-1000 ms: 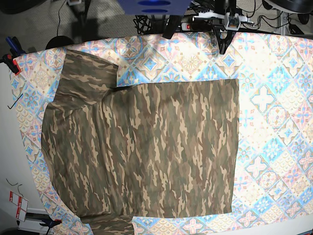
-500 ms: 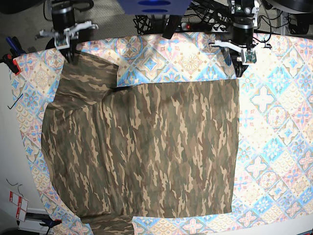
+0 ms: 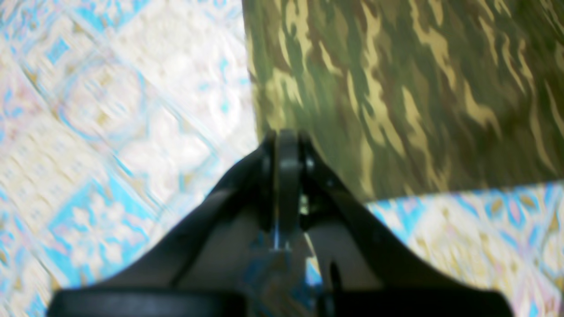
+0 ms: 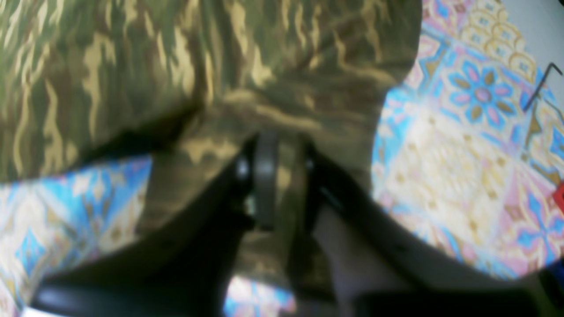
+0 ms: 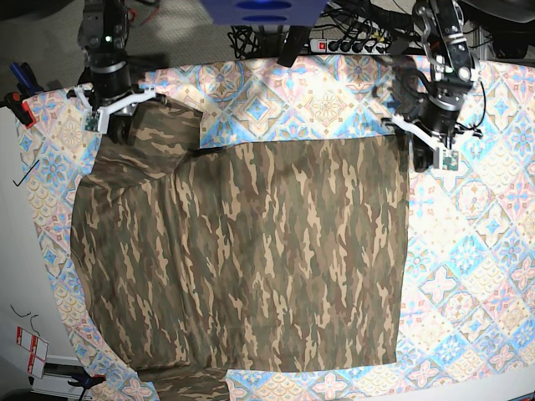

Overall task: Fold the T-shirt properly
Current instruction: 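Lower both grippers toward the shirt's shoulder corners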

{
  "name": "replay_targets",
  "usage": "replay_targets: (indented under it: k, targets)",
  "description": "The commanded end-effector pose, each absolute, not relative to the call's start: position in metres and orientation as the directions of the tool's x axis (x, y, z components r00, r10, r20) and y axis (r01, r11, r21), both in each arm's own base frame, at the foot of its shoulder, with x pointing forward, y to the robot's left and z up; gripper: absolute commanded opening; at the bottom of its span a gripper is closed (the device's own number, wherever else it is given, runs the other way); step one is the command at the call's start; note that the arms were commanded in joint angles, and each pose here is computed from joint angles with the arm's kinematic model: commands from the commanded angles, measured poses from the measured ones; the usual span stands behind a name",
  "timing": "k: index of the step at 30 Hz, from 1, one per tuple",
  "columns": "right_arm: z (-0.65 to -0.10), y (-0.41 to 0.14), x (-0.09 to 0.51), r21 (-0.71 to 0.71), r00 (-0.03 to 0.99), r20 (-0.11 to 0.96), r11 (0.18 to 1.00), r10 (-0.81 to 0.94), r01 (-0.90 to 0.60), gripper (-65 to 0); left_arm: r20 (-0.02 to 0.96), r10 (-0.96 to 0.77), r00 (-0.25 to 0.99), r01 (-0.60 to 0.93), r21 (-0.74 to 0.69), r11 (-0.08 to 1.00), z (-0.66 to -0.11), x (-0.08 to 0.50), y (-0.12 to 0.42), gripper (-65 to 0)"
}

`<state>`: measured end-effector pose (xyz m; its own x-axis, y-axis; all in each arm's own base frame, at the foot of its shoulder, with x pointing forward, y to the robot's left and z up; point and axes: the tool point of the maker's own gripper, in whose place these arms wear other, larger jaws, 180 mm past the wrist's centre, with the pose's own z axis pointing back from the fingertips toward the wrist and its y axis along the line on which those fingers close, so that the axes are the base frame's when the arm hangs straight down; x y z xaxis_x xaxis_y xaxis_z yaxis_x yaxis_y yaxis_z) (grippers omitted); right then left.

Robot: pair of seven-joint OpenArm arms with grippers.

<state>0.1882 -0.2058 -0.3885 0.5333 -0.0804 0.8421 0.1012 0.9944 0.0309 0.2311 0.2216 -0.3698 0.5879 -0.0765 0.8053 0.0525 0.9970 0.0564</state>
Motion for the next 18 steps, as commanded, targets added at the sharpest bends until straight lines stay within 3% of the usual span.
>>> replay_targets:
  k: [1,5,11,15,18]
  targets:
    - [-0.376,-0.21,0.2,0.02,0.494,0.867,0.996,-0.061,0.087,-51.7,0.825,-0.086,0.558,0.048,0.071,0.996,-0.358,0.239,0.227,-65.0]
    - [-0.374,-0.218,0.208,0.027,0.509,0.858,0.996,-0.066,0.084,-41.8,0.809,-0.082,0.582,0.039,0.073,0.997,-0.36,0.242,0.231,-65.0]
    - [-0.365,-0.26,0.212,0.098,0.479,0.855,0.97,-0.197,0.225,-30.6,0.794,-0.096,0.6,0.036,0.093,0.995,-0.367,0.242,0.234,-65.0]
    - [-0.386,-0.273,0.199,0.141,0.516,0.813,0.951,-0.27,0.276,-29.5,0.793,-0.096,0.602,0.036,0.093,0.995,-0.368,0.242,0.234,-65.0]
    - [-0.398,-0.264,0.203,0.245,0.518,0.789,0.943,-0.33,0.226,-29.5,0.791,-0.099,0.603,0.037,0.096,0.995,-0.368,0.242,0.235,-65.0]
